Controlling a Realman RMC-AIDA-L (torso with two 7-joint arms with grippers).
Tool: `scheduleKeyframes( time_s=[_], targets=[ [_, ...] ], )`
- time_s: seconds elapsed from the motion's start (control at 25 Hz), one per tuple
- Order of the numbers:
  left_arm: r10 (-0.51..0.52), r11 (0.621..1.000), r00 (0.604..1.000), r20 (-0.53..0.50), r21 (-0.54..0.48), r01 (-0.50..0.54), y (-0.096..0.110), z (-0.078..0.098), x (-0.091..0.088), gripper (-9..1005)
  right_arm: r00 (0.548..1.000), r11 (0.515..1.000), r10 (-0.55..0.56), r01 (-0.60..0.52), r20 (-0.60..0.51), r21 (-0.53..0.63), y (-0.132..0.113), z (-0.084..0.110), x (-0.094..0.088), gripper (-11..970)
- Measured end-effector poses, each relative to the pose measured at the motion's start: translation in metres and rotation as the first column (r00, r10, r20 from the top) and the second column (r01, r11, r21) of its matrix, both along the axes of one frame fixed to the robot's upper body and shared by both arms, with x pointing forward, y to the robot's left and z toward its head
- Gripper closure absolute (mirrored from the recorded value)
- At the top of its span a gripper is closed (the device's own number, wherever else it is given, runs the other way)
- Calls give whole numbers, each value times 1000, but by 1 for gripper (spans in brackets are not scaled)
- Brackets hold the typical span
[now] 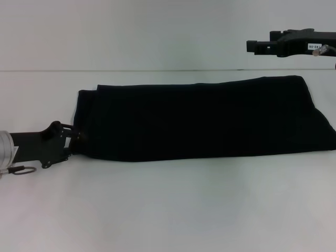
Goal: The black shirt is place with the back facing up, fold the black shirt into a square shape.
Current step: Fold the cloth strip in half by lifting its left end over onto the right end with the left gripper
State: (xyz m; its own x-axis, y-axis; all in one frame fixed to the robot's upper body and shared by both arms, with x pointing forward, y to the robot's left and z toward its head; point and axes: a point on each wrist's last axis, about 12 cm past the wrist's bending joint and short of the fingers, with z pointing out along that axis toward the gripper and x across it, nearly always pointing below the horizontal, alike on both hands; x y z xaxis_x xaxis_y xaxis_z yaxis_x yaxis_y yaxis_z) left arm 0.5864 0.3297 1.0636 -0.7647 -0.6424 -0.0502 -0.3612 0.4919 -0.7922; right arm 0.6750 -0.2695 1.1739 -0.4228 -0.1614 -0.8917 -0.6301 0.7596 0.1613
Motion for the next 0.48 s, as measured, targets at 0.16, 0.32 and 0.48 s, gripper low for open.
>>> scheduleKeyframes(
  time_s=[0.16, 0.32, 0.48],
  targets=[
    [-21, 1000, 1000, 0, 13, 21, -2, -1, 0, 542, 1000, 1000, 0, 0, 0, 1, 0, 0, 0, 75],
    [-34, 999, 999, 0, 20, 34, -4, -1, 0, 699, 1000, 1000, -1, 1, 0, 1, 0, 0, 0, 75],
    [-40, 999, 999, 2, 24, 40, -5, -2, -1, 862, 1000, 1000, 0, 0, 0, 0, 0, 0, 0, 75]
  ],
)
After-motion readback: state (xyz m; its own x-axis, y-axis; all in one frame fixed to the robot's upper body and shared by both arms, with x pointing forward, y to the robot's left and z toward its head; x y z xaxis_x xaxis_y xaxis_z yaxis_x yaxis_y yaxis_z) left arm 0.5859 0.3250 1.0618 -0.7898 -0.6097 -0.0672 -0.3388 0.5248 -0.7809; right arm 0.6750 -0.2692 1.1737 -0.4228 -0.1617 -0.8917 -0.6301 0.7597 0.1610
